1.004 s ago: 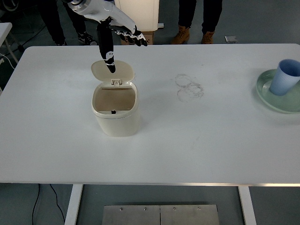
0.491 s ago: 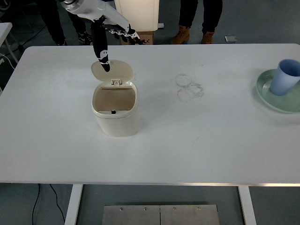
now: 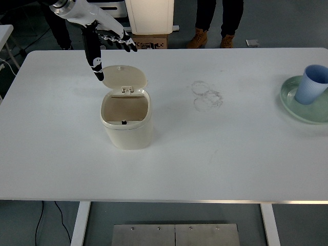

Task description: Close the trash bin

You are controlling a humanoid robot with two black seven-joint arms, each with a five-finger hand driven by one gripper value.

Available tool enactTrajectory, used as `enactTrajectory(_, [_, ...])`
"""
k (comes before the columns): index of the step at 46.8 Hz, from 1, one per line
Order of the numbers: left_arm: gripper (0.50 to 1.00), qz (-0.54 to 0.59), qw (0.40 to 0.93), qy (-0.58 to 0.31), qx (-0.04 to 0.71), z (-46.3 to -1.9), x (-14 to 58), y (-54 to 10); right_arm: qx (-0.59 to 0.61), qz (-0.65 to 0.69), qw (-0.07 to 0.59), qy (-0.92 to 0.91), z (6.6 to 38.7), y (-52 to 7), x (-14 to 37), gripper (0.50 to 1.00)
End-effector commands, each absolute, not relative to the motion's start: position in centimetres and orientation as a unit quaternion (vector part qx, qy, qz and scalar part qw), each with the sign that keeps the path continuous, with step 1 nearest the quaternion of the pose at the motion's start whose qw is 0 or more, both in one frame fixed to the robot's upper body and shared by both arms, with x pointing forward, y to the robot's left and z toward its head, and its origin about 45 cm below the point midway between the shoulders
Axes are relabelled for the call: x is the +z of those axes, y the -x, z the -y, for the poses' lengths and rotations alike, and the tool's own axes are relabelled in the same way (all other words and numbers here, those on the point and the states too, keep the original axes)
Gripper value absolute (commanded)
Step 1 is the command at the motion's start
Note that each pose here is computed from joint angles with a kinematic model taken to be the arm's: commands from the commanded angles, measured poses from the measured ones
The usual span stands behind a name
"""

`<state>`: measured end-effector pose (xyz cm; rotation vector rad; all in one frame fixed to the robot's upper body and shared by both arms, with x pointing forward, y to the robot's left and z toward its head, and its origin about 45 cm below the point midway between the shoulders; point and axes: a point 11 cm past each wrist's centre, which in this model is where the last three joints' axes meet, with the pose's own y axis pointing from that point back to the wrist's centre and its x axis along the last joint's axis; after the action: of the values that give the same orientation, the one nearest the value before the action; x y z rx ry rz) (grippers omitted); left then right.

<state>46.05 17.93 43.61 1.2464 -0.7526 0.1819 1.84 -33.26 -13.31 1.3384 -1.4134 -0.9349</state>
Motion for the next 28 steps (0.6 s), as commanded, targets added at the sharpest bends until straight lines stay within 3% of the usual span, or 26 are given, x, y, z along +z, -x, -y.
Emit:
enactTrajectory(1, [1.0,0.343,0.743,-0.569,0.082,-17.9,43.5,-46.0,-0.382,0.577,0.472,-0.546,33.3,-1.8,-13.3,0.991])
enactTrajectory(28, [1.0,0.324,0.753,-0.57,0.055,-17.3,41.3,-45.1,-0.382,0.577,0.471,-0.547,33.3,-1.9,-13.3,0.991])
